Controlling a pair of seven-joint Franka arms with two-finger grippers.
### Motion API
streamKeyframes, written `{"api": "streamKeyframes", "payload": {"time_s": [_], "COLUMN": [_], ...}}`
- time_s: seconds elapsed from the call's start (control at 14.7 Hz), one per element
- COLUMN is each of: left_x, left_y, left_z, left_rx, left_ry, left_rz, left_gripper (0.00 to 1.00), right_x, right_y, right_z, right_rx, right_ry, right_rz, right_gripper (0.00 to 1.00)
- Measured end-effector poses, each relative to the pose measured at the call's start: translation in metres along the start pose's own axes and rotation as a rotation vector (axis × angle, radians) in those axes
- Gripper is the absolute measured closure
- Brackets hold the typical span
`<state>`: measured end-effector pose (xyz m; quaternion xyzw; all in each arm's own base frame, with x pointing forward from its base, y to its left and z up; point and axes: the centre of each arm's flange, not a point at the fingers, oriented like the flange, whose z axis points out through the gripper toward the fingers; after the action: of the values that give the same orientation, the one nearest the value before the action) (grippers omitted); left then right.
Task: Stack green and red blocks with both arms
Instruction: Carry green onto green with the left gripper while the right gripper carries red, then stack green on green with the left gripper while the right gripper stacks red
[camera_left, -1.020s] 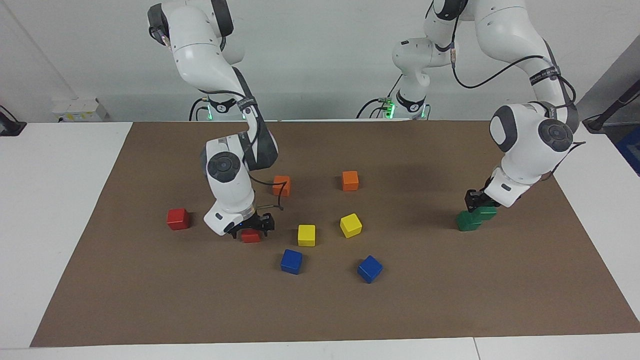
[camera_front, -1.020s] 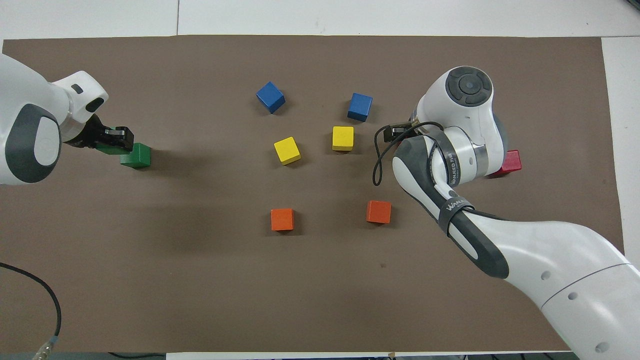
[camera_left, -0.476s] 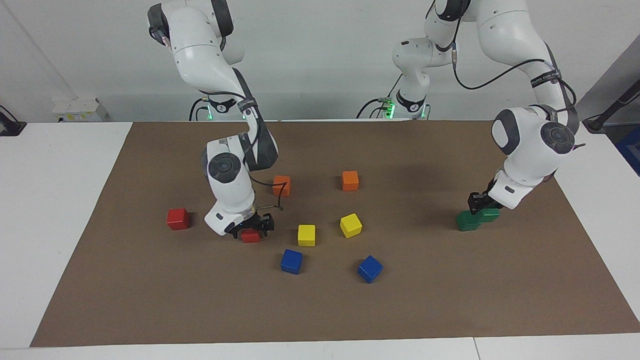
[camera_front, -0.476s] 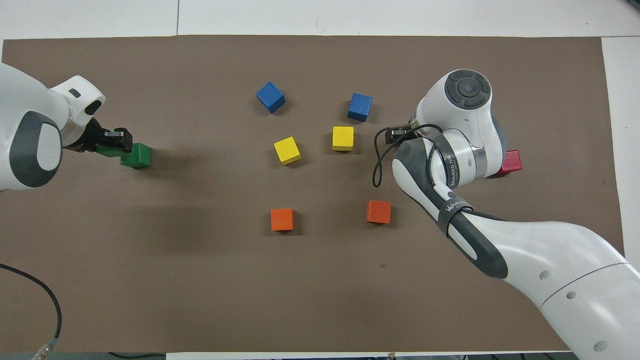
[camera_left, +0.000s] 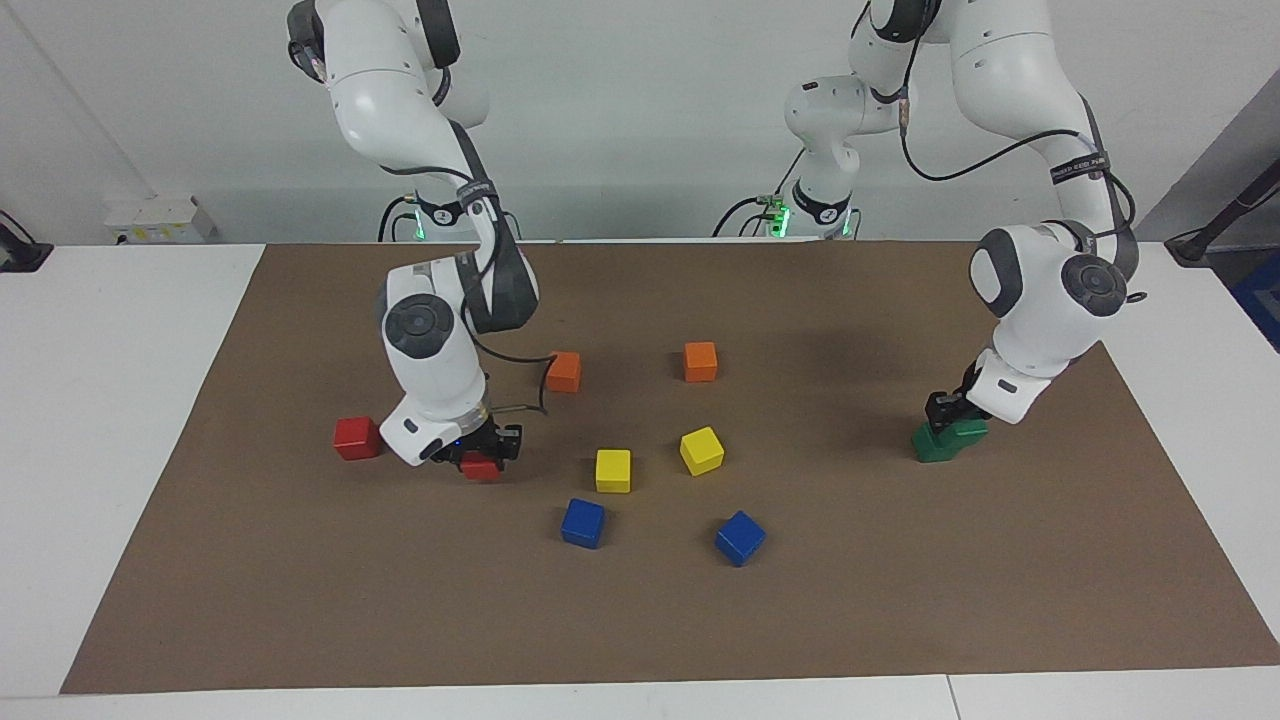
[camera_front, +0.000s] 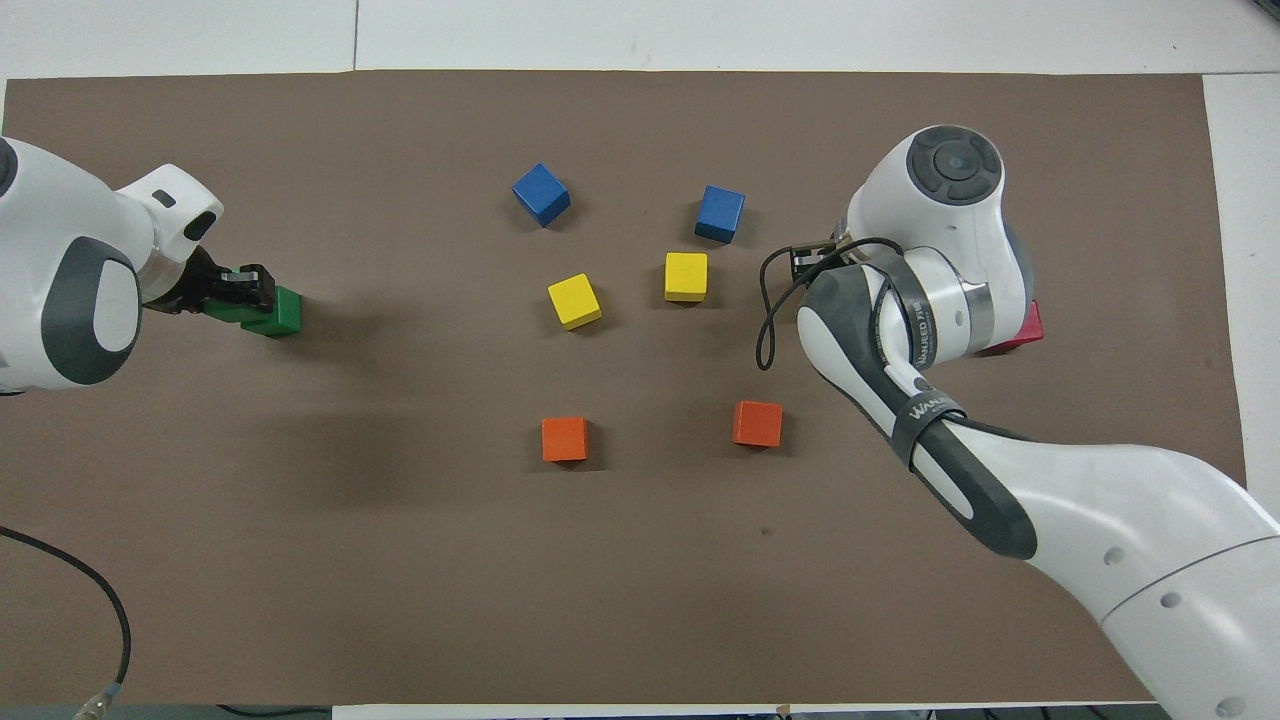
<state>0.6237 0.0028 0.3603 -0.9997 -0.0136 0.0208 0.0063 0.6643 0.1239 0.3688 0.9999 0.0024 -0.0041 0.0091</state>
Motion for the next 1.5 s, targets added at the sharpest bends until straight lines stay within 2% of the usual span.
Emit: {"api": "streamKeyframes", "payload": {"time_s": [0.27, 0.54, 0.75, 1.02, 1.5], "left_x": [-0.001, -0.002, -0.002, -0.003, -0.003], "left_y": [0.001, 0.003, 0.005, 0.005, 0.006], "left_z": [0.003, 0.006, 0.006, 0.009, 0.009], "left_rx": [0.0, -0.001, -0.001, -0.001, -0.002], "left_ry": [-0.006, -0.004, 0.001, 0.0, 0.002], "left_rz": [-0.003, -0.027, -0.035, -0.038, -0.038], "left_gripper": [0.45, 0.45, 0.45, 0.45, 0.45], "right_x": [-0.004, -0.023, -0.044, -0.068, -0.076], "right_y": [0.069, 0.119, 0.149, 0.177, 0.189], "right_z": [-0.052, -0.066, -0.056, -0.026, -0.006], "right_rx": [-0.004, -0.008, -0.008, -0.011, -0.009], "right_ry": [0.004, -0.009, -0.03, 0.003, 0.001], "right_rz": [-0.063, -0.135, -0.129, -0.122, -0.102], "right_gripper": [0.45, 0.45, 0.45, 0.45, 0.45]}}
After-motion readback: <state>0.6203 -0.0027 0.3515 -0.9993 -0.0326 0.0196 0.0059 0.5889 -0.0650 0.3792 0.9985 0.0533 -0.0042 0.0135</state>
